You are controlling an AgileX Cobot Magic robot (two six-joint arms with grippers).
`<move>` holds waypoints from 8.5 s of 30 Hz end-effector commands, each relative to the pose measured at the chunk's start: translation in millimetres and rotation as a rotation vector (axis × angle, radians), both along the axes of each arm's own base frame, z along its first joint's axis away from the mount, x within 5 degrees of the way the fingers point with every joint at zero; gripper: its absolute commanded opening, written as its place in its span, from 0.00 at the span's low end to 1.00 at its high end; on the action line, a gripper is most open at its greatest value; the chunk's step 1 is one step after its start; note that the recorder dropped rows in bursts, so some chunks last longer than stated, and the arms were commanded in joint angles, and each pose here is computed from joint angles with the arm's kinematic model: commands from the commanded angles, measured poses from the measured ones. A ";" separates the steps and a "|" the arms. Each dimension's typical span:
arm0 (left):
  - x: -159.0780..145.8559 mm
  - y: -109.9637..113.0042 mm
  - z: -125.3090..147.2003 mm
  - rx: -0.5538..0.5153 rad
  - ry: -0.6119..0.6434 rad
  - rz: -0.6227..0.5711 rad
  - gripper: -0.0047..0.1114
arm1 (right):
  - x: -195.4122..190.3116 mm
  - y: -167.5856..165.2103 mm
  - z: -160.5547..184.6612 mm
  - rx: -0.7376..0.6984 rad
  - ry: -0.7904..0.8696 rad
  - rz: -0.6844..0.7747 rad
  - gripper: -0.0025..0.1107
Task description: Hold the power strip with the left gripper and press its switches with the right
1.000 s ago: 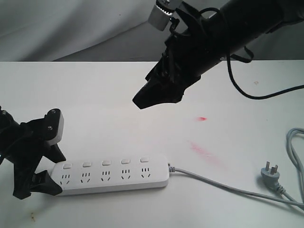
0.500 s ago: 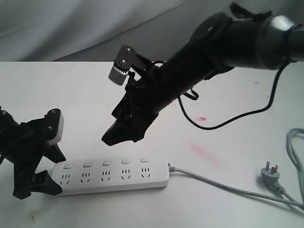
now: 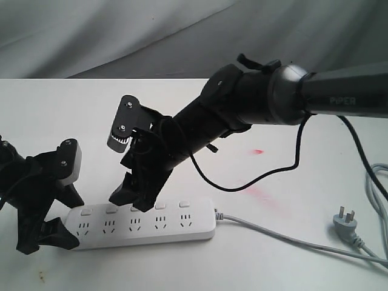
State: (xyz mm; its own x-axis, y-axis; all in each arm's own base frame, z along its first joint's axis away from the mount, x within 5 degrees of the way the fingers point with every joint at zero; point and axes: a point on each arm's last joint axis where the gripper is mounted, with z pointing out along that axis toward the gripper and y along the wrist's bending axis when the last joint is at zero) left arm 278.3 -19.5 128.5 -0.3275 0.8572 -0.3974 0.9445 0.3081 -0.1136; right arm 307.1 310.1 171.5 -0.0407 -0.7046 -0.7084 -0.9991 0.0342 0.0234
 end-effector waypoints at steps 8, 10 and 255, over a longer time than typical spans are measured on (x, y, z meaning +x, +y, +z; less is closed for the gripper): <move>-0.4 -0.1 0.5 -0.004 0.004 -0.013 0.38 | 21.7 20.5 -19.2 0.033 -0.007 0.041 0.62; -0.4 -0.1 0.5 -0.004 0.004 -0.013 0.38 | 26.6 28.6 -14.5 0.059 0.006 0.080 0.62; -0.4 -0.1 0.5 -0.004 0.004 -0.013 0.38 | 30.9 35.1 -80.7 -0.091 -0.023 0.094 0.62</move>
State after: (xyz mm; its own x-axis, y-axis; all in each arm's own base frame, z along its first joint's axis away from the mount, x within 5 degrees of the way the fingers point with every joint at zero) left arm 277.7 -17.2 128.2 -0.3125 0.8655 -0.3914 0.9497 0.2931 -0.1101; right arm 340.5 348.8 107.8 0.0031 -0.7264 -0.6872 -0.9999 -0.0133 0.0095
